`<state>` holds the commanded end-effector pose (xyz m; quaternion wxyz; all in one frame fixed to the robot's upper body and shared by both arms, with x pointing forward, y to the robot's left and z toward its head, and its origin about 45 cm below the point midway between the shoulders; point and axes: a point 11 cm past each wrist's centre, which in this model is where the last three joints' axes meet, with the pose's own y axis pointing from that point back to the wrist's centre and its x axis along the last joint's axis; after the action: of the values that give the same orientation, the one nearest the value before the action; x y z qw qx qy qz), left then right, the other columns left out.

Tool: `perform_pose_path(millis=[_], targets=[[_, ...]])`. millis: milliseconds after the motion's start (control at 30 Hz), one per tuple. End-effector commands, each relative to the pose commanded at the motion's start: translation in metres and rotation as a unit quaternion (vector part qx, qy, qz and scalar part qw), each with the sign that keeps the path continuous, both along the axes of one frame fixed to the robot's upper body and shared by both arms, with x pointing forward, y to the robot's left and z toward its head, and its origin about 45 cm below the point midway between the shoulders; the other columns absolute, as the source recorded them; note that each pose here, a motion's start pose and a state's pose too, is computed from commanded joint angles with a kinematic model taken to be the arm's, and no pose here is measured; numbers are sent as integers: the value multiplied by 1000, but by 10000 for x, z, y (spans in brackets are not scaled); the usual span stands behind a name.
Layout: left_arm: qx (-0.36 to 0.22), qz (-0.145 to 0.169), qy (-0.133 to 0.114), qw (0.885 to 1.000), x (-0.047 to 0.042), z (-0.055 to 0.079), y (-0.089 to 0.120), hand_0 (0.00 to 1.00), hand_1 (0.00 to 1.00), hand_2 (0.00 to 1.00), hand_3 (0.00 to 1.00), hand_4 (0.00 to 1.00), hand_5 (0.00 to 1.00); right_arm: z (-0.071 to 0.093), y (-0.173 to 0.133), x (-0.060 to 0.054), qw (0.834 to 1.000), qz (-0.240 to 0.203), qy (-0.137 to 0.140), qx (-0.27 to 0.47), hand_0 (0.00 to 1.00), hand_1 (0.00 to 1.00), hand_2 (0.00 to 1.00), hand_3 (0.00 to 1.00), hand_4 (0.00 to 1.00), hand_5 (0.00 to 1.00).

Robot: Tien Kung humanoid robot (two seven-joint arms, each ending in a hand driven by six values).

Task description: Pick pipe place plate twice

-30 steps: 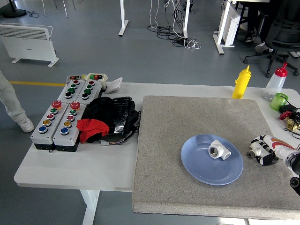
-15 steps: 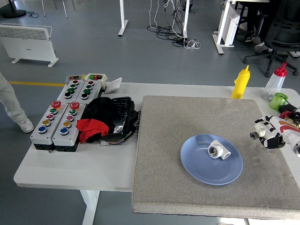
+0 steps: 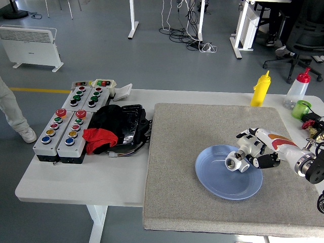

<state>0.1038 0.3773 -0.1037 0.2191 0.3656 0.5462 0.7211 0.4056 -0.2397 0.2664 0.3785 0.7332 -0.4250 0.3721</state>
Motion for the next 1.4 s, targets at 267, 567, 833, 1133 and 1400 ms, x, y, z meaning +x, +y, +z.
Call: perform_pose_path(millis=[267, 567, 833, 1133, 1400], targets=[[0, -3, 0, 1000, 19, 6, 0, 724, 686, 681, 729, 377, 998, -237, 107, -35, 998, 38, 26, -41, 745, 746, 870, 776, 551, 165], [0, -3, 0, 1000, 29, 9, 1, 724, 685, 681, 731, 379, 998, -318, 220, -109, 995, 67, 37, -65, 801, 783, 933, 810, 599, 205], [0, -3, 1, 1000, 22, 8, 2, 725, 684, 681, 730, 381, 998, -371, 203, -47, 993, 71, 27, -85, 952, 898, 998, 998, 751, 170], [0, -3, 5, 1000, -3, 5, 6, 725, 685, 681, 730, 381, 998, -358, 152, -39, 994, 62, 27, -84, 970, 904, 998, 998, 766, 171], [1, -2, 11, 1000, -56, -3, 14, 724, 685, 681, 731, 381, 998, -193, 121, -2, 998, 46, 1, -48, 976, 906, 998, 998, 768, 175]])
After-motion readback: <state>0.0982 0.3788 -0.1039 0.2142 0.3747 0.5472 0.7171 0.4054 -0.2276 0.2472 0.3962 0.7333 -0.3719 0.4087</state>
